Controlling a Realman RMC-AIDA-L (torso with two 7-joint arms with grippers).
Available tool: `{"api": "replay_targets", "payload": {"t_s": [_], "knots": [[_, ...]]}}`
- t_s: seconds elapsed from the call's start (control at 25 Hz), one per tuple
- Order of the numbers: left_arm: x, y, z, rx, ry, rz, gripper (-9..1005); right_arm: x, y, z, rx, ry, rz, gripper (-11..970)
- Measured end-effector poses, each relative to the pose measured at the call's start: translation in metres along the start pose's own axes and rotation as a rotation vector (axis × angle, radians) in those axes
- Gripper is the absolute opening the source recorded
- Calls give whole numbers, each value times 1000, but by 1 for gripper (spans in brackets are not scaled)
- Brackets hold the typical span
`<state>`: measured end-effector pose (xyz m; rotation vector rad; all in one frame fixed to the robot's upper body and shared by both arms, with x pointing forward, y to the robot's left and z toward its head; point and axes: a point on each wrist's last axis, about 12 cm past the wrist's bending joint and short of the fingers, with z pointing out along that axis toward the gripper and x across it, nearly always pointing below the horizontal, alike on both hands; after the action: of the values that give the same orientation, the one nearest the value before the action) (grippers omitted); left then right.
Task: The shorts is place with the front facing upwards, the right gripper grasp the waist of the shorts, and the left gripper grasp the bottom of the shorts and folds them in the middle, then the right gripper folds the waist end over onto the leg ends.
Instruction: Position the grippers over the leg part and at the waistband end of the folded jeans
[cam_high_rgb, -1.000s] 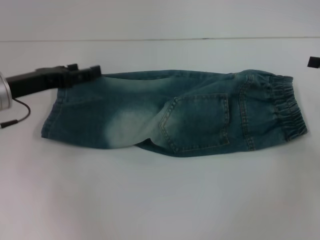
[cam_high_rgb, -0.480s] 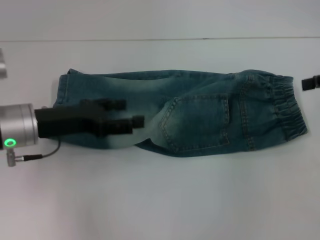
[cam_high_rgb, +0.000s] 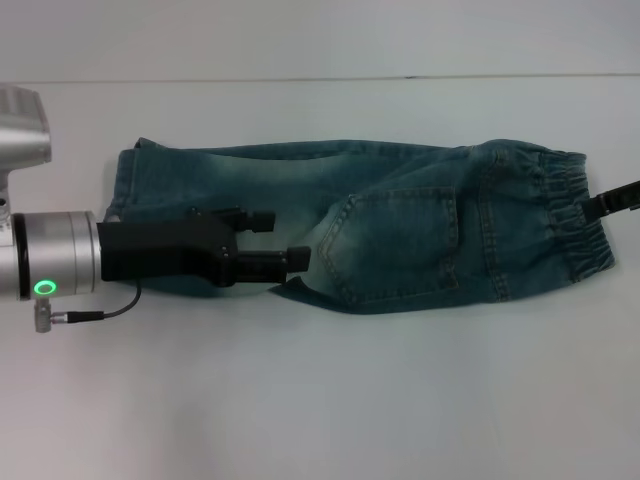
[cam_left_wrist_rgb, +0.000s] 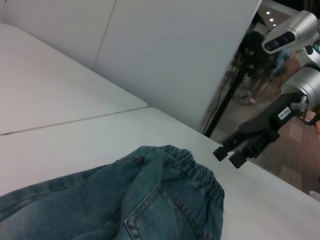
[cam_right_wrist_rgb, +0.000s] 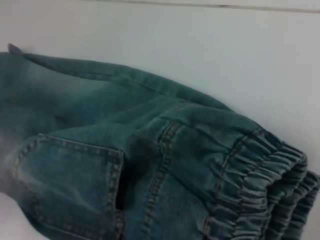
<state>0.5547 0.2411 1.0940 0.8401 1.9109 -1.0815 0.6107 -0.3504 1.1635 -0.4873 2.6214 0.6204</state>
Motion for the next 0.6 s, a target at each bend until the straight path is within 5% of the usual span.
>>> {"api": "replay_targets", "payload": {"t_s": [0.6], "knots": [[3,2,5,-22,1,-17,892,5,9,42,64,28,-52,916]]}}
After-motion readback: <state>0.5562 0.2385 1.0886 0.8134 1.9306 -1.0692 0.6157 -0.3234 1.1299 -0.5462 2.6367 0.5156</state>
